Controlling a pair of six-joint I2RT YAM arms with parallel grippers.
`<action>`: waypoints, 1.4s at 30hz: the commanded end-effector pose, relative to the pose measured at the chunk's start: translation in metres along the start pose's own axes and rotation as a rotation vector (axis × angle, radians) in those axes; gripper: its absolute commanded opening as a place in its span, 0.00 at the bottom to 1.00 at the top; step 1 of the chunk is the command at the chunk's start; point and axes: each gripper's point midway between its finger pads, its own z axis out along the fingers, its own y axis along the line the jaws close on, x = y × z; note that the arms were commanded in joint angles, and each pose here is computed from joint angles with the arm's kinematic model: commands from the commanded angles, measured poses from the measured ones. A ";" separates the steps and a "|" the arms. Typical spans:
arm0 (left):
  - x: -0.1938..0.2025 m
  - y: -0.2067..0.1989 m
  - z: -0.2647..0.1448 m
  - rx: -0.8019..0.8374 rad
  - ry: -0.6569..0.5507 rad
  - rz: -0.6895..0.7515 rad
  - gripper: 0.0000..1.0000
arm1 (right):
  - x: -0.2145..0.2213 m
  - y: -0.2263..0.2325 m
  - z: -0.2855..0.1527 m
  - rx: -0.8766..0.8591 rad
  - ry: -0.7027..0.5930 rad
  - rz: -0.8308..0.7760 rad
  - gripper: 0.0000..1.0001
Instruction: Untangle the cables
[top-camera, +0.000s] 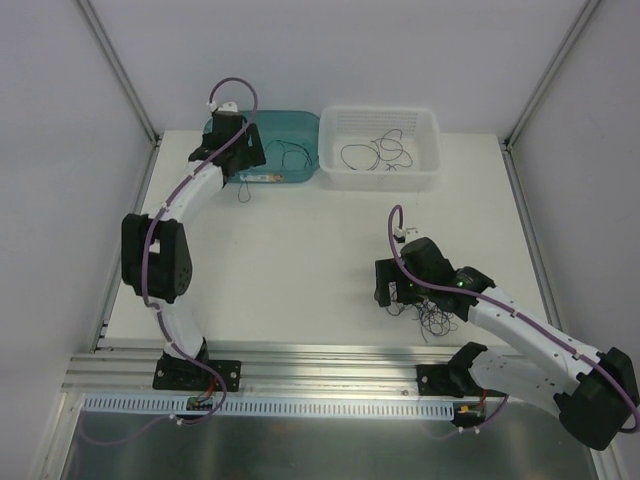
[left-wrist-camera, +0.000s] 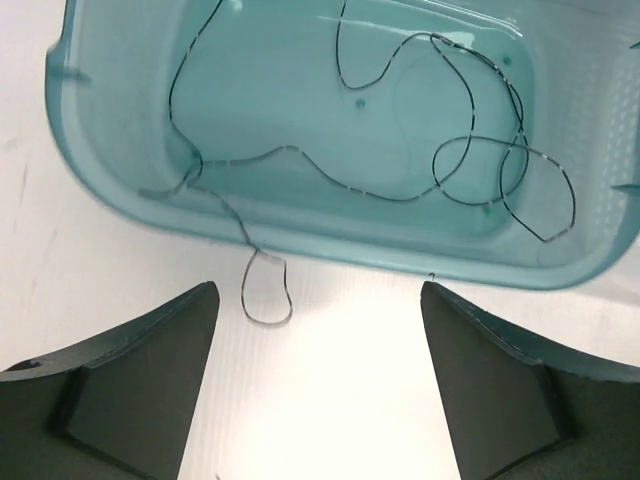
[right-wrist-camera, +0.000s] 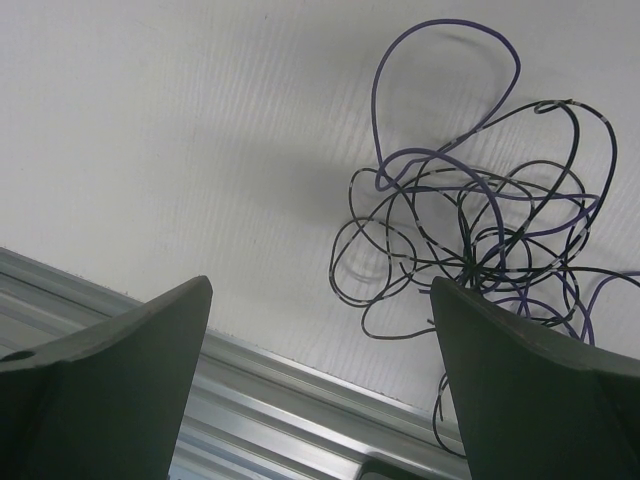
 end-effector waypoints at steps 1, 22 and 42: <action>-0.022 0.005 -0.032 0.012 -0.153 -0.191 0.82 | -0.003 0.003 -0.002 -0.017 -0.022 0.004 0.96; 0.077 0.049 0.019 0.149 -0.200 -0.796 0.60 | 0.001 0.000 -0.005 -0.015 -0.032 0.000 0.96; 0.123 0.058 0.059 0.079 -0.094 -0.861 0.51 | 0.001 -0.001 -0.004 -0.009 -0.026 -0.003 0.96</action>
